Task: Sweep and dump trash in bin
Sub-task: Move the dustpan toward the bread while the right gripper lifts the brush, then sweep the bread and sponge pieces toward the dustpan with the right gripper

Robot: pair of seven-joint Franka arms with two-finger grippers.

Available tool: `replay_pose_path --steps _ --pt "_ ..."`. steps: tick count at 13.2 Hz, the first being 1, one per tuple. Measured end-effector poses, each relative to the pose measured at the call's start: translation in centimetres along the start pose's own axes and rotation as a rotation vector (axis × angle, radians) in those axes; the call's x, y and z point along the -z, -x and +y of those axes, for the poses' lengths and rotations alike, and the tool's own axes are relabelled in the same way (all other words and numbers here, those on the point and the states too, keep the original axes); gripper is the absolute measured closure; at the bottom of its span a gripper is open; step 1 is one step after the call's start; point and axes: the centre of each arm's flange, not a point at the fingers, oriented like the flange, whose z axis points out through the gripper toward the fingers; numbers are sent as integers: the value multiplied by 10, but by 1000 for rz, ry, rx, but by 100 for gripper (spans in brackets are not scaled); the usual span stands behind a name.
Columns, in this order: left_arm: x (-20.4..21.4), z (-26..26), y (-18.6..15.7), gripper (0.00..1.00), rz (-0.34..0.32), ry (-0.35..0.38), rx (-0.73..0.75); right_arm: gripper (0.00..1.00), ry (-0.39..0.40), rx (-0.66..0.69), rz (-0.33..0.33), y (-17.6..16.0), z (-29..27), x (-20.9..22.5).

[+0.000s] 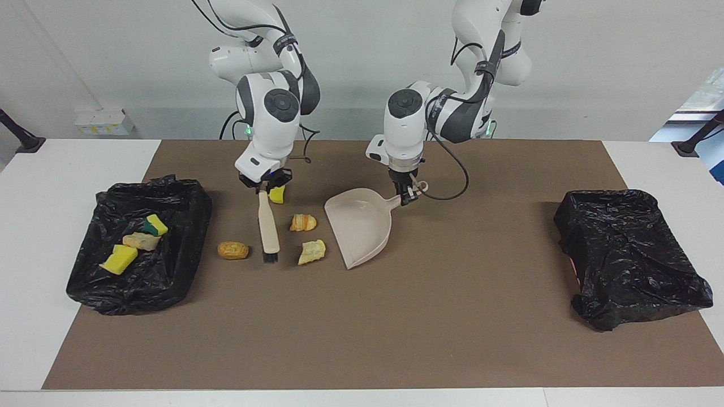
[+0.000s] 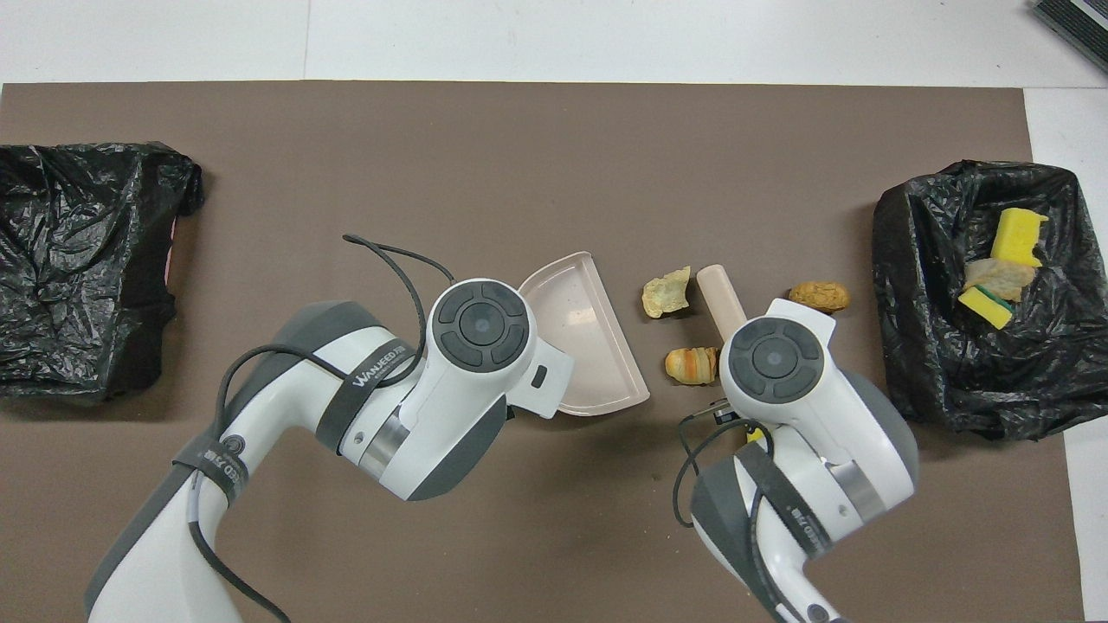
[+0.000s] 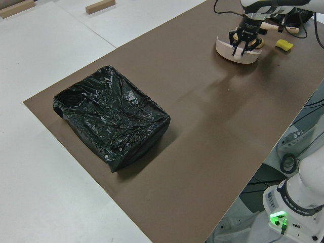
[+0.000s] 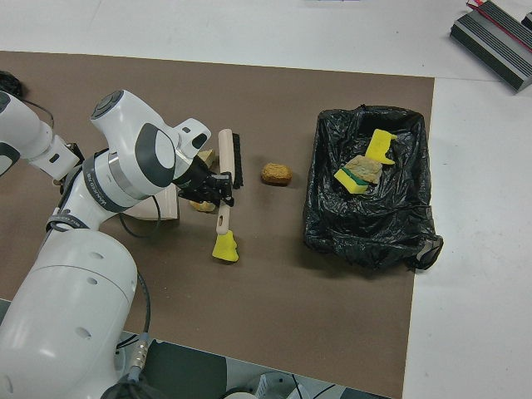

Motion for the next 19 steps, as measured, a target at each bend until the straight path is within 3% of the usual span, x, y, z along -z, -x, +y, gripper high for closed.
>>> replay_pose_path --steps 4,7,12,19 --pt "-2 8 0 69 8 -7 -15 74 37 -101 -48 -8 73 -43" --pt "-5 9 0 69 8 -6 -16 74 26 -112 -64 -9 79 -65" --pt "-6 9 1 69 8 -6 -16 74 14 -72 -65 -4 59 -90" --pt "-8 10 2 69 4 -4 -16 74 -103 36 -14 -2 -48 -62"
